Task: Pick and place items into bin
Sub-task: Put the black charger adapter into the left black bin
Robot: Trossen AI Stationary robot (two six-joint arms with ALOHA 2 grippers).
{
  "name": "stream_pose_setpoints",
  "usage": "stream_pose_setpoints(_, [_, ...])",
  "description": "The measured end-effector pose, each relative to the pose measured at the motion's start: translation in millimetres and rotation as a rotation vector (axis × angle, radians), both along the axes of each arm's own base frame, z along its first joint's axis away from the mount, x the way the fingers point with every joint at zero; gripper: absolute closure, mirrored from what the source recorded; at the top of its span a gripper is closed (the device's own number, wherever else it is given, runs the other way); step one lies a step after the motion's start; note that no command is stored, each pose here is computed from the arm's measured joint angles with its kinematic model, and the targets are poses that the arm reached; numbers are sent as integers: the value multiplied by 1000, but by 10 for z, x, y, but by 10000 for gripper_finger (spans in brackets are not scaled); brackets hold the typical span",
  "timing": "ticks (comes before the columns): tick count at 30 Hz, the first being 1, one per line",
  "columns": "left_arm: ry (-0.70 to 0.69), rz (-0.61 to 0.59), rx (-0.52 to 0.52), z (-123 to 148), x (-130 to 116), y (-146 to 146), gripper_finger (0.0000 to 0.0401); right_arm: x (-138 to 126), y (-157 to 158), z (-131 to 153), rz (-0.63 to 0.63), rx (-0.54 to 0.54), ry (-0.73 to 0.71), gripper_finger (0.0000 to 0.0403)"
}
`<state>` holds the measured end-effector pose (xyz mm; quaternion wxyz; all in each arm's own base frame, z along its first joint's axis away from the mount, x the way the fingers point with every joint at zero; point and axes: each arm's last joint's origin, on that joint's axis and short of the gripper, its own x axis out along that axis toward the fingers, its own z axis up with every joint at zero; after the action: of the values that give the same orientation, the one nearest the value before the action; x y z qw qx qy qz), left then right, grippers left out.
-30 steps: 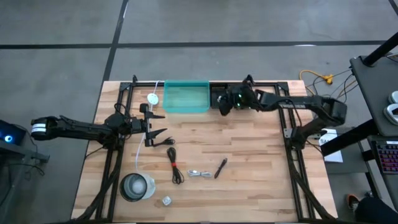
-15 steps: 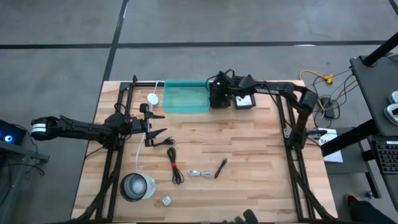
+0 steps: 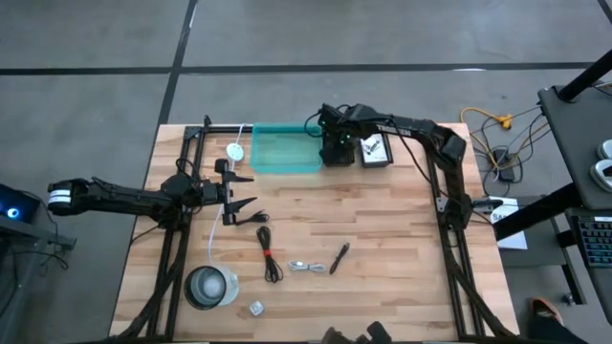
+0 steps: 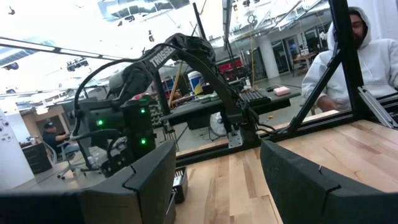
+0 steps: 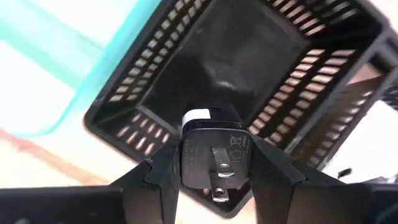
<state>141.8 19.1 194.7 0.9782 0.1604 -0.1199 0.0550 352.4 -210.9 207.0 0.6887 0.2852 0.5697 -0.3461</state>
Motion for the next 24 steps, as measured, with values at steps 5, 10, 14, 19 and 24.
stream_pose_setpoints(5, [1, 0, 0, -1, 0, 0, 182, 16, -8, 22, 0, 23, 27, 266])
stream_pose_setpoints(10, [0, 0, 0, 0, 0, 0, 182, -10, -5, 50, -6, 19, 41, 266])
stream_pose_setpoints(14, [0, 0, 0, 0, 0, 0, 182, -9, -1, 61, -4, 19, 38, 266])
stream_pose_setpoints(19, [1, 0, 0, -1, 0, 1, 182, -15, -13, 54, 16, 16, 43, 255])
stream_pose_setpoints(24, [0, 0, 0, 0, 0, 0, 182, -12, -8, 54, 46, 13, 47, 208])
